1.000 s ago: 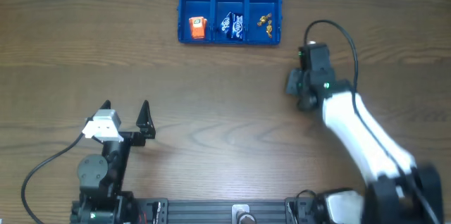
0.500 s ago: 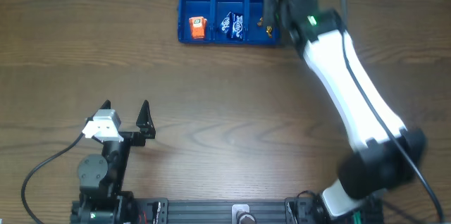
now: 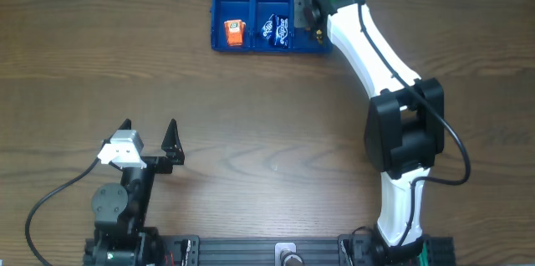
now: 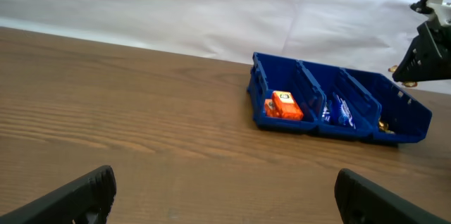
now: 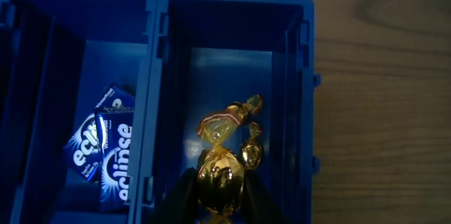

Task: Sort Candies Into Trays

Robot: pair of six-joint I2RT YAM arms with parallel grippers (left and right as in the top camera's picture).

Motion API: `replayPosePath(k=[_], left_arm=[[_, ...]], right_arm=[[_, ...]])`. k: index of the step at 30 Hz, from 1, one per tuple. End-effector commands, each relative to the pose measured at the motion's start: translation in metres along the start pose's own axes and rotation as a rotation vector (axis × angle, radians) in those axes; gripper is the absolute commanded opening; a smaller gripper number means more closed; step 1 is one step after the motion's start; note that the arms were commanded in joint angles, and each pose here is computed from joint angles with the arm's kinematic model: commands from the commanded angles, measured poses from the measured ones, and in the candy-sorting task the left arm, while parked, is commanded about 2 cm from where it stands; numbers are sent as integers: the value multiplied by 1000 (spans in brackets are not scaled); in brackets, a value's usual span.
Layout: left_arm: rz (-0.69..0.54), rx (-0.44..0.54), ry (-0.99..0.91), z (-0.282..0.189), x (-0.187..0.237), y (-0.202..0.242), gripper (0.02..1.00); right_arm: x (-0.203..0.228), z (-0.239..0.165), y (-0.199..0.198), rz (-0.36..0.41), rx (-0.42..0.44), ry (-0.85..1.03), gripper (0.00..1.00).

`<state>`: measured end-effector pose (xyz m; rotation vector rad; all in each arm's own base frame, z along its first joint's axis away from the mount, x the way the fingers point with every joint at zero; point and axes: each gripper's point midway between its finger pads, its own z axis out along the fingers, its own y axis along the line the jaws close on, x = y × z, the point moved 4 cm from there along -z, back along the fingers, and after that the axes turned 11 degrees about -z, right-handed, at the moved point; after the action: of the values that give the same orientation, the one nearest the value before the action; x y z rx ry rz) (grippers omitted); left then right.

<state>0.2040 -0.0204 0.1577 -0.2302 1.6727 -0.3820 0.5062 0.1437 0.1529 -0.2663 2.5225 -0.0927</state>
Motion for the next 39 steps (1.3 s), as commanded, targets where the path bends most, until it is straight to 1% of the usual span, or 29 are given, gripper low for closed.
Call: replayPosePath(k=[1,2,3,5,6,10,12,13,16,18,19,21,23,25,28,30,34,36,39], left_arm=[[1,-2,51,1,14,3,998],[1,-2,51,1,14,3,998],[1,-2,51,1,14,3,998],[1,-2,51,1,14,3,998],[1,-1,51,1,14,3,996],[1,-2,51,1,14,3,998],[0,-1,51,1,14,3,998],[1,-1,51,1,14,3,998],[0,-2,51,1,14,3,998],[1,-2,51,1,14,3,996],[1,-2,51,1,14,3,998],[0,-2,51,1,14,3,998],[1,-2,51,1,14,3,998],[1,-2,51,1,14,3,996],[1,-2,51,1,14,3,998],[1,-2,51,1,14,3,998],[1,-2,51,1,14,3,998],[1,-2,51,1,14,3,998],[1,-2,51,1,14,3,998]], right_arm=[[-11,-5,-4,24,-5,-28,200],[-10,-5,-4,25,-4,-27,220],[-10,-4,-5,26,-3,-25,301],[-8,-4,-6,26,-1,-21,531],[-8,-4,-6,26,-1,-21,584],[-13,-11,-9,30,0,-38,713],[-15,-22,-15,37,4,-47,798],[-15,-30,-20,43,7,-54,814],[-14,-71,-42,59,24,-118,871],[-6,-103,-62,64,44,-182,961],[5,-125,-78,80,64,-225,1000],[33,-159,-102,108,104,-286,998],[62,-183,-115,140,131,-327,998],[98,-207,-124,172,159,-380,998],[145,-225,-126,200,185,-461,998],[173,-229,-120,201,177,-521,998],[217,-222,-105,191,134,-628,998],[231,-215,-96,178,93,-703,998],[243,-205,-88,164,59,-783,998]])
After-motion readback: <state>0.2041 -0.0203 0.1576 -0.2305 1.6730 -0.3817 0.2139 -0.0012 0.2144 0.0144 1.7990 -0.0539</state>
